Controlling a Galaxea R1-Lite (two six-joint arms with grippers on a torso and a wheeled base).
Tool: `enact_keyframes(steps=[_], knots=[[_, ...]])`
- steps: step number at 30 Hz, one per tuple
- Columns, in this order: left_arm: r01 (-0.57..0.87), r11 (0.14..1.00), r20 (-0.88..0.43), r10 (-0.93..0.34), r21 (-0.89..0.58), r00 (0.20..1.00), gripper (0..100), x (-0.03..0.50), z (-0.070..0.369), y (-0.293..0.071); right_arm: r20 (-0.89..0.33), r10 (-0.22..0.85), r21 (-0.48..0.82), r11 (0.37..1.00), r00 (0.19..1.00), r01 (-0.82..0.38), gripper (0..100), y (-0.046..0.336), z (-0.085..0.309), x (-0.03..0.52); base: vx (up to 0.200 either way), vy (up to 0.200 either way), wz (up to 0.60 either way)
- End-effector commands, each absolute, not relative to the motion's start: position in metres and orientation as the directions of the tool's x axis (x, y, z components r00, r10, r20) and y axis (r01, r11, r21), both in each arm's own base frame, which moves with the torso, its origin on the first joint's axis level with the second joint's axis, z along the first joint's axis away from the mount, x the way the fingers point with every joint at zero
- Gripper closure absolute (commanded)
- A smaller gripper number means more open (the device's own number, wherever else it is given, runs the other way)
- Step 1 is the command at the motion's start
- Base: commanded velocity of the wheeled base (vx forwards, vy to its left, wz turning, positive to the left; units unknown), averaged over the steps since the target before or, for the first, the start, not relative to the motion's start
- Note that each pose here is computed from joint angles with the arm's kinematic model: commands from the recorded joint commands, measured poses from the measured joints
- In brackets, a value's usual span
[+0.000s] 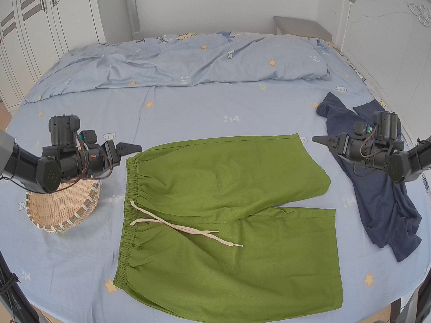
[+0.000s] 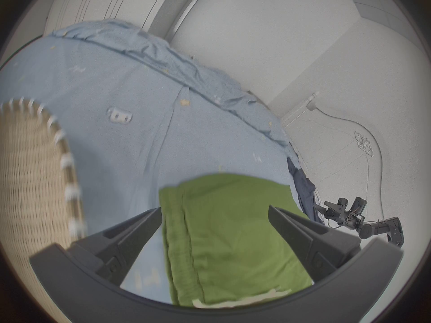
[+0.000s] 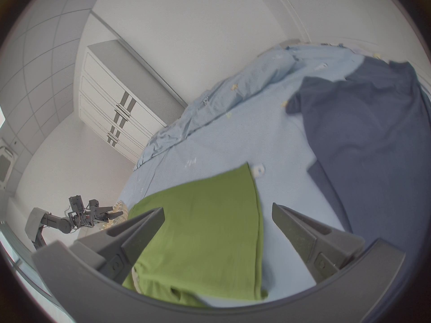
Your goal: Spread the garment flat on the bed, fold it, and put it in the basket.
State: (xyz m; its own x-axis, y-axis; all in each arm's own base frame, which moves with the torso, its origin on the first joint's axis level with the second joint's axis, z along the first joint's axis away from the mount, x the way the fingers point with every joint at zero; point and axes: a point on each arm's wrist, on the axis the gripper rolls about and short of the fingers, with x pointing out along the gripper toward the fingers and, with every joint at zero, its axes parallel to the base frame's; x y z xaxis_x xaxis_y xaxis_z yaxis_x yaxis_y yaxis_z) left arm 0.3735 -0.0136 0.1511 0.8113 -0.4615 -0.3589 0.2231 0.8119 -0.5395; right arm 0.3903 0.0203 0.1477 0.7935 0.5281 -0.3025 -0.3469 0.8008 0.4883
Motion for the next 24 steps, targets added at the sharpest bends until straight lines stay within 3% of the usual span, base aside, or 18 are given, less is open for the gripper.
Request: enact_keyframes(steps=[1,6,12,24], knots=[[0.13,0.789,-0.463,-0.475,-0.6,0.748,0,0.275,0.137,-0.016,-0.355,0.529,0.539,0.79,0.771,-0.293,0,0.016,0.156,0.287,0.0,0.0,0.0],[0.043,0.778,-0.569,-0.494,-0.627,0.657,0,0.218,0.103,-0.015,-0.457,0.531,0.573,0.789,0.714,-0.22,0,0.016,0.125,0.24,0.0,0.0,0.0],[0.052,0.732,-0.562,-0.565,-0.679,0.604,0,0.169,0.093,-0.012,-0.557,0.542,0.594,0.789,0.629,-0.154,0,0.019,0.093,0.189,0.0,0.0,0.0],[0.027,0.74,-0.638,-0.596,-0.672,0.488,0,0.14,0.061,-0.01,-0.609,0.549,0.604,0.789,0.573,-0.114,0,0.019,0.064,0.135,0.0,0.0,0.0]])
